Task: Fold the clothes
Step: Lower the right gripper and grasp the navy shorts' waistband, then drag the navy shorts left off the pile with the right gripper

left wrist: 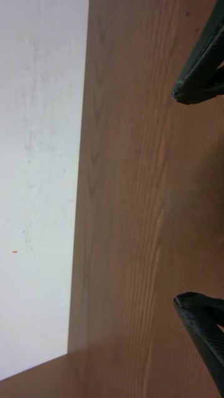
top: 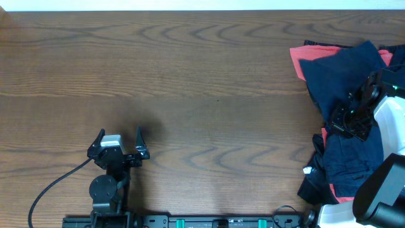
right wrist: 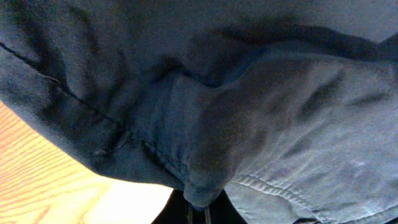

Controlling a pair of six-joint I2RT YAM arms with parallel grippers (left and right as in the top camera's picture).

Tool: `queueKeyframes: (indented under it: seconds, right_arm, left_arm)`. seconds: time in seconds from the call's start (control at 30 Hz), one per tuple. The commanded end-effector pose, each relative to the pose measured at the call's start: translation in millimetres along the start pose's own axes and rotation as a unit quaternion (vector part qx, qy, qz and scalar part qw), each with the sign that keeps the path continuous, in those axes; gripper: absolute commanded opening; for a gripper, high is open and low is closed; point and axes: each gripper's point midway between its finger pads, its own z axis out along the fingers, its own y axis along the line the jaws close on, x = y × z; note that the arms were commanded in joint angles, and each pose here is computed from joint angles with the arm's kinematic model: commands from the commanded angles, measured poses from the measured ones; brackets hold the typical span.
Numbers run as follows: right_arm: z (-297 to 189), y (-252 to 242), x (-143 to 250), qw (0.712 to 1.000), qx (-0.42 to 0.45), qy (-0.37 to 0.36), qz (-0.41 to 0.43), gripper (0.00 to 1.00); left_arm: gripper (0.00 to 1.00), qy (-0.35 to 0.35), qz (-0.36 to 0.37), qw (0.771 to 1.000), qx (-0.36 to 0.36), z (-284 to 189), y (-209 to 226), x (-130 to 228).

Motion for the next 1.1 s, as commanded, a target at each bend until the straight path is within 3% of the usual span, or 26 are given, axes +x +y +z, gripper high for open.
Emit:
queueKeyframes:
  seconds: [0.0,0.3,0.77,1.07]
  right_arm:
    - [2.5,7.2,3.0,1.000,-0.008,0.006,-0.004,0.01]
    - [-9.8,32.0,7.7,0.999,-0.004,-0.011,-0.053,0.01]
    - [-118.0,100.8,19.0,0.973,-0.006,-0.143,-0.179,0.01]
    - [-117.0,158.4,49.5,0.952,-0.032,-0.144,-0.268,0.01]
  left_arm:
    - [0.98,0.027,0.007,1.000,-0.012,1.1,5.0,17.5]
    - [0.98,0.027,0.007,1.000,-0.012,1.1,5.0,17.4]
    - [0.98,0.025,0.007,1.000,-0.012,1.2,5.0,16.6]
    - [0.98,0.025,0.007,1.000,-0.012,1.2,4.9,16.7]
